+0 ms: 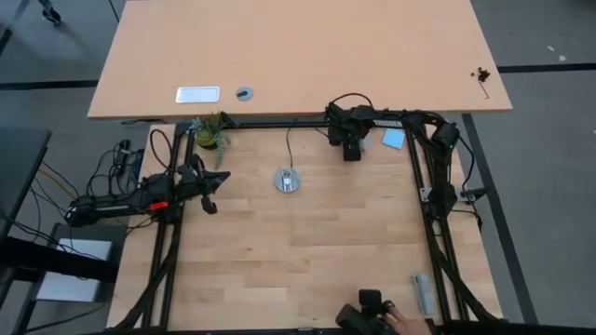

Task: Screw lightbulb
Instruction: Insert the white lightbulb into the desk lamp

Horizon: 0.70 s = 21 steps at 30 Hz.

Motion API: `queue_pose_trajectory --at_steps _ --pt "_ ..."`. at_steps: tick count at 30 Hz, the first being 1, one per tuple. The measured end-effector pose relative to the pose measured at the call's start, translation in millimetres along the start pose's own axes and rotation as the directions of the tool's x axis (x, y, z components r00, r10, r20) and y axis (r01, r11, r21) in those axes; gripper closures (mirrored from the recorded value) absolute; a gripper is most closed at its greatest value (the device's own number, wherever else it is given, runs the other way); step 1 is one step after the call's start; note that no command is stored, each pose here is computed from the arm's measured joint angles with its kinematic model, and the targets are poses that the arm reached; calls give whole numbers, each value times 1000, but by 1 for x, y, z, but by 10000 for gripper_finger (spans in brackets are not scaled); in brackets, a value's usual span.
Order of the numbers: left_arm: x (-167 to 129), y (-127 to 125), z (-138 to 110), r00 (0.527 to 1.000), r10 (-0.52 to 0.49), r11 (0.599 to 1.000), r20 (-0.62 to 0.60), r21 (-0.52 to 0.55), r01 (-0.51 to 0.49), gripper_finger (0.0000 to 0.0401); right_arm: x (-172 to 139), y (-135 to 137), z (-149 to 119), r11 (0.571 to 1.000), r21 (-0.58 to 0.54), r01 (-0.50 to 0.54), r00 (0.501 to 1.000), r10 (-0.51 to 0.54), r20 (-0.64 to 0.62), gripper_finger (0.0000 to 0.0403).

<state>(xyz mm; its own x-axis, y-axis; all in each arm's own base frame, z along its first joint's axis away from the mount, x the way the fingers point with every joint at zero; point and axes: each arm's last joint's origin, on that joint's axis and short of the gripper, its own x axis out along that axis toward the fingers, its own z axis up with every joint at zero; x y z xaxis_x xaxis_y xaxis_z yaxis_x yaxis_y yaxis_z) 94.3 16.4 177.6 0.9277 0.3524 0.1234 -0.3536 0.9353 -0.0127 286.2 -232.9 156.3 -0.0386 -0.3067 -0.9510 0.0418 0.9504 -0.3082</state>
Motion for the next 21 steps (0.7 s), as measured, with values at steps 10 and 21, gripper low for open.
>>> queue_pose_trajectory --at_steps 10,21 --pt "0 0 1 1000 0 1000 6 -2 0 393 -60 60 23 994 58 -92 989 84 123 240" --pt "-5 1 31 948 -6 985 317 -160 60 393 -119 145 42 987 -8 -162 940 157 303 240"
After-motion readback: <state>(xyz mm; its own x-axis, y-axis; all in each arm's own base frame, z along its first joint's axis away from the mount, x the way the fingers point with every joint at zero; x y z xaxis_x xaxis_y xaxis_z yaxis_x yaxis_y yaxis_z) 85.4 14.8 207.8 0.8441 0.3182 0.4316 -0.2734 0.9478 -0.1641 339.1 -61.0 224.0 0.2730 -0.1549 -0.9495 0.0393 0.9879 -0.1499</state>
